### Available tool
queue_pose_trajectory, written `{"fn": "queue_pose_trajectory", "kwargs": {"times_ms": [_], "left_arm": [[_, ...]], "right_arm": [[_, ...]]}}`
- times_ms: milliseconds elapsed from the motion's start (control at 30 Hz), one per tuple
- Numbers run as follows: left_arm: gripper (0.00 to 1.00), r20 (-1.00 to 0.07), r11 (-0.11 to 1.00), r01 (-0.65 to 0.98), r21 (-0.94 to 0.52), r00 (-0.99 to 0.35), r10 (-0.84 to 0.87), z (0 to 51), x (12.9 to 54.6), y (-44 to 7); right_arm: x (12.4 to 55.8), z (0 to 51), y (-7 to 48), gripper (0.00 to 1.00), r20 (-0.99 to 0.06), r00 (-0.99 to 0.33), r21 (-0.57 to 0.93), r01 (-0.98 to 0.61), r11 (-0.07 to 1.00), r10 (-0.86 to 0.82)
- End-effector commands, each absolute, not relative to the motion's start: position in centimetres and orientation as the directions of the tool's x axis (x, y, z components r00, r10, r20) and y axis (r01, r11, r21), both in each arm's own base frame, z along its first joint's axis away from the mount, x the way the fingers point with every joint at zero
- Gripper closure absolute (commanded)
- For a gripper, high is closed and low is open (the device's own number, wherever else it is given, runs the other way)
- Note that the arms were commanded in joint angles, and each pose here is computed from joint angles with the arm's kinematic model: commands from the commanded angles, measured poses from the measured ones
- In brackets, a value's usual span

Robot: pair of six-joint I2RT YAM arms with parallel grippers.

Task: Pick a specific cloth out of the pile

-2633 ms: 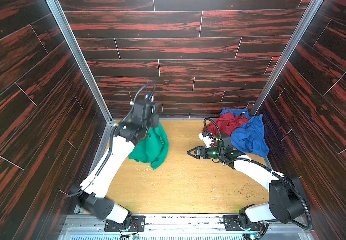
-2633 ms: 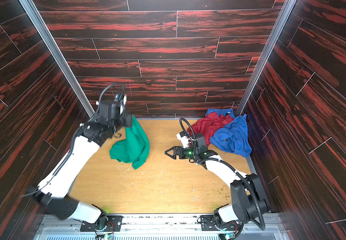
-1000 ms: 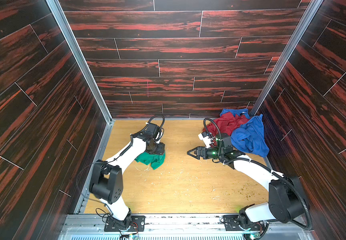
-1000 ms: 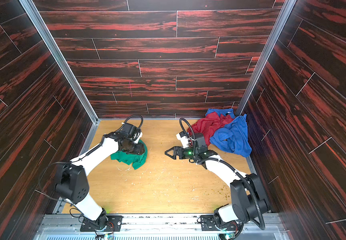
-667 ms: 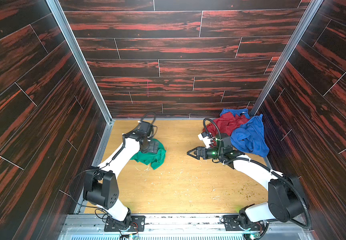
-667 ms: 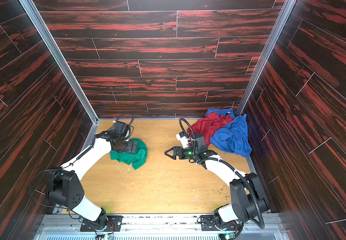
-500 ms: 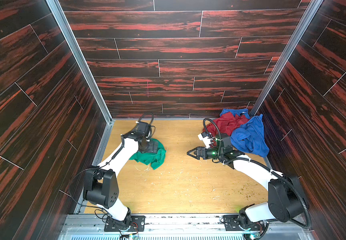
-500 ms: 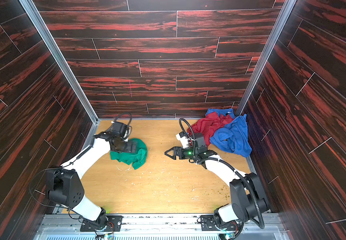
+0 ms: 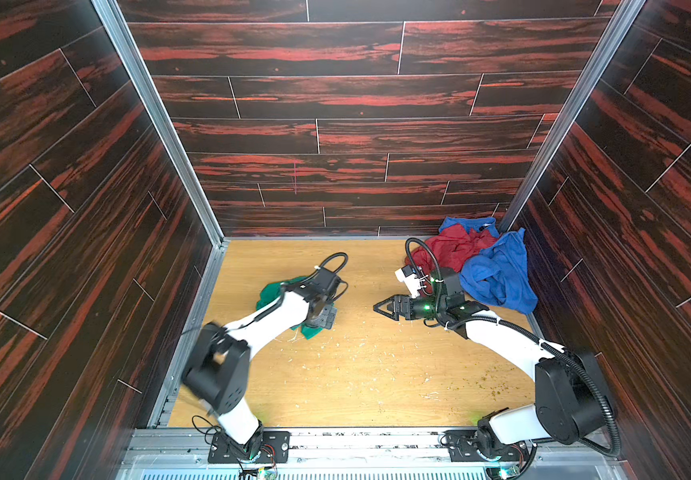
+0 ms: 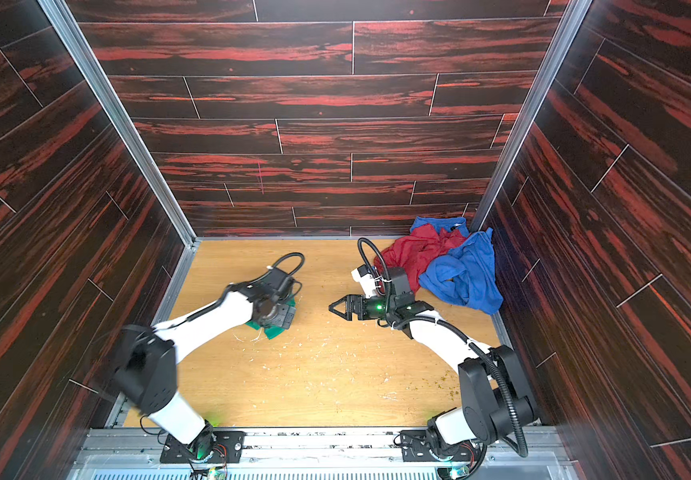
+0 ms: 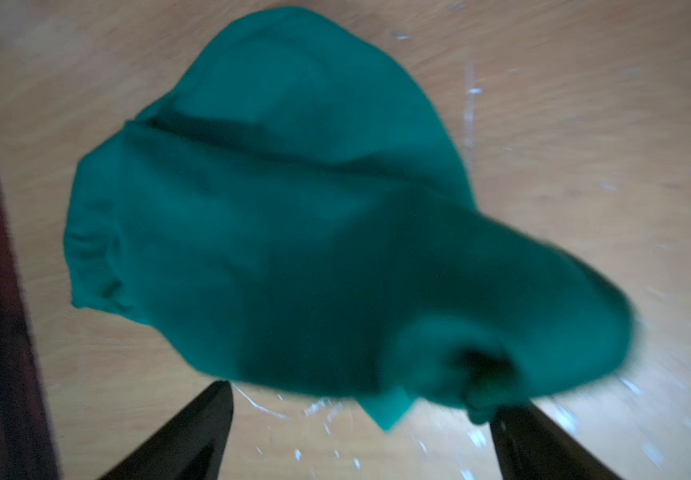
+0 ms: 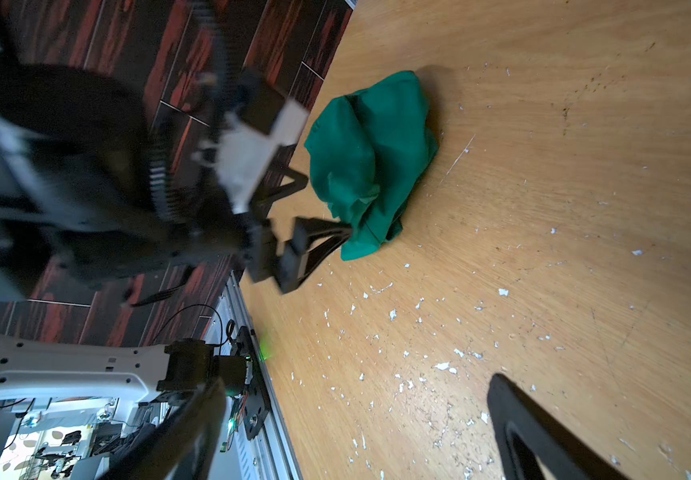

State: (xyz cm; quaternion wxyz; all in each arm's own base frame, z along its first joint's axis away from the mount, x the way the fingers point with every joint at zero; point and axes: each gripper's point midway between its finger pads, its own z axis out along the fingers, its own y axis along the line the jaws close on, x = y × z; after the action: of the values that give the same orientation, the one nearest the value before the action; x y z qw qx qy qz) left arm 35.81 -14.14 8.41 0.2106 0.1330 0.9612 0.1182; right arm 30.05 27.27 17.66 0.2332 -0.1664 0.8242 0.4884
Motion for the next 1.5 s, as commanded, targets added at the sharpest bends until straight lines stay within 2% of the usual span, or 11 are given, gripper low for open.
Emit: {"fn": "queue_pose_trajectory", "kwargs": {"times_ms": [0,333,467,567,667,767,900,1000,1067,1167,1467], "left_arm": [[0.01,-0.356,0.897,0.215,0.386,-0.862,0.360,8.1,37.2,-14.4],[0.01,-0.283,0.898,0.256,0.359,-0.887,0.366,4.2,36.7,-16.6],[0.12,-0.256,0.898,0.237,0.371,-0.903,0.344,2.7,36.8,-16.5],[0.23,-0.259,0.901,0.207,0.382,-0.912,0.319,2.2,37.0,-15.8],[0.44,-0.273,0.913,0.181,0.365,-0.917,0.291,2.1,37.1,-15.3],[0.73,-0.313,0.939,0.146,0.312,-0.917,0.247,3.0,37.4,-14.9],[0.82,-0.432,0.982,0.126,0.141,-0.885,0.175,6.4,38.1,-15.4],[0.82,-0.488,0.983,0.143,-0.115,-0.870,0.069,9.7,38.1,-16.2],[0.86,-0.474,0.952,0.143,-0.271,-0.881,-0.002,11.4,38.0,-16.2],[0.99,-0.420,0.891,0.143,-0.432,-0.905,-0.058,13.0,37.7,-16.0],[1.00,-0.342,0.700,0.025,-0.713,-0.885,-0.317,15.1,39.6,-12.9]], "right_arm": [[29.7,17.1,27.4,0.01,-0.537,-0.841,0.729,-0.501,0.465,-0.064],[29.4,16.6,27.2,0.01,-0.536,-0.841,0.722,-0.505,0.473,-0.079],[29.5,16.9,27.2,0.01,-0.546,-0.834,0.714,-0.515,0.475,-0.085],[29.5,16.9,27.1,0.01,-0.548,-0.832,0.710,-0.516,0.479,-0.083],[29.3,16.6,27.1,0.01,-0.541,-0.837,0.714,-0.510,0.479,-0.085],[29.2,16.5,27.0,0.01,-0.540,-0.837,0.715,-0.510,0.478,-0.087],[29.2,16.6,27.0,0.01,-0.542,-0.836,0.712,-0.512,0.481,-0.087],[29.2,16.5,27.1,0.01,-0.538,-0.838,0.717,-0.509,0.476,-0.086],[29.3,16.5,27.2,0.01,-0.536,-0.840,0.721,-0.508,0.471,-0.084],[29.4,16.6,27.4,0.01,-0.535,-0.841,0.727,-0.507,0.463,-0.080],[29.2,16.6,27.3,0.01,-0.533,-0.843,0.730,-0.504,0.461,-0.076]]}}
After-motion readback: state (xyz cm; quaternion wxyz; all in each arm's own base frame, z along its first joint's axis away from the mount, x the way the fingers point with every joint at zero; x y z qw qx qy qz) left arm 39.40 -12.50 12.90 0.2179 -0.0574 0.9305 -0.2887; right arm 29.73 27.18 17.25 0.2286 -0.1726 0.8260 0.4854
